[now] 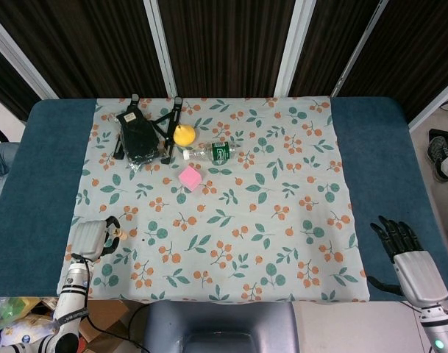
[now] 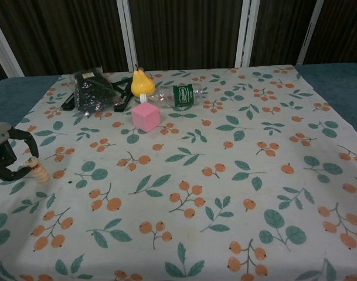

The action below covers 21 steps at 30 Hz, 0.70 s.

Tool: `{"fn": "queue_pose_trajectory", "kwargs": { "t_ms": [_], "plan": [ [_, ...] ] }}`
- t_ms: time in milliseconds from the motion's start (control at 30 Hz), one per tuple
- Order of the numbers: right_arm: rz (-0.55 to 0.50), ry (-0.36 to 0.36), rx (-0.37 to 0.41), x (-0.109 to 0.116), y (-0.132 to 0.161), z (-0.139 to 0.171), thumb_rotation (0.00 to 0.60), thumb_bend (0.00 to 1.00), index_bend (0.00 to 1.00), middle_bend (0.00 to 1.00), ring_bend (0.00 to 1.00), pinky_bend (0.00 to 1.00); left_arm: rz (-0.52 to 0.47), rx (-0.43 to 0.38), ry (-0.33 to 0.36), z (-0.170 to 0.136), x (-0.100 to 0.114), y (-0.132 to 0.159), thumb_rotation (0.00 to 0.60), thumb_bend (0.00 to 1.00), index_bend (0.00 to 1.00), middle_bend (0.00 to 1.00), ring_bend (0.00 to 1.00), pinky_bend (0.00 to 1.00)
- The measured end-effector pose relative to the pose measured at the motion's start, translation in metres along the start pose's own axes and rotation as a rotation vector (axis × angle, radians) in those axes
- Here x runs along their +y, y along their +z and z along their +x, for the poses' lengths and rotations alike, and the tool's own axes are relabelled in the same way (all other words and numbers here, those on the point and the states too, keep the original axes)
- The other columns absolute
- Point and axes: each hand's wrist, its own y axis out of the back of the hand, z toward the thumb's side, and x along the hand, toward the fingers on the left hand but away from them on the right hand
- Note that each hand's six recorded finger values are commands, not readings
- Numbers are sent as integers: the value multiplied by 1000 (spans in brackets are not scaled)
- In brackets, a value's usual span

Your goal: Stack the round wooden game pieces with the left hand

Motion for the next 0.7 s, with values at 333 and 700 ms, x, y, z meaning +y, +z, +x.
{"fn": "queue_pose_trajectory", "kwargs": {
  "t_ms": [333,700],
  "plan": [
    [2,0,-3,0,0,-1,600,204,0,0,0,35,15,5,0,1,-1,-3,600,393,452,1000,1000,1000],
    [4,1,-2,-1,0,-1,600,205,0,0,0,36,29,3,-2,1,-3,-4,600,393,434,1000,1000,1000]
  ]
}}
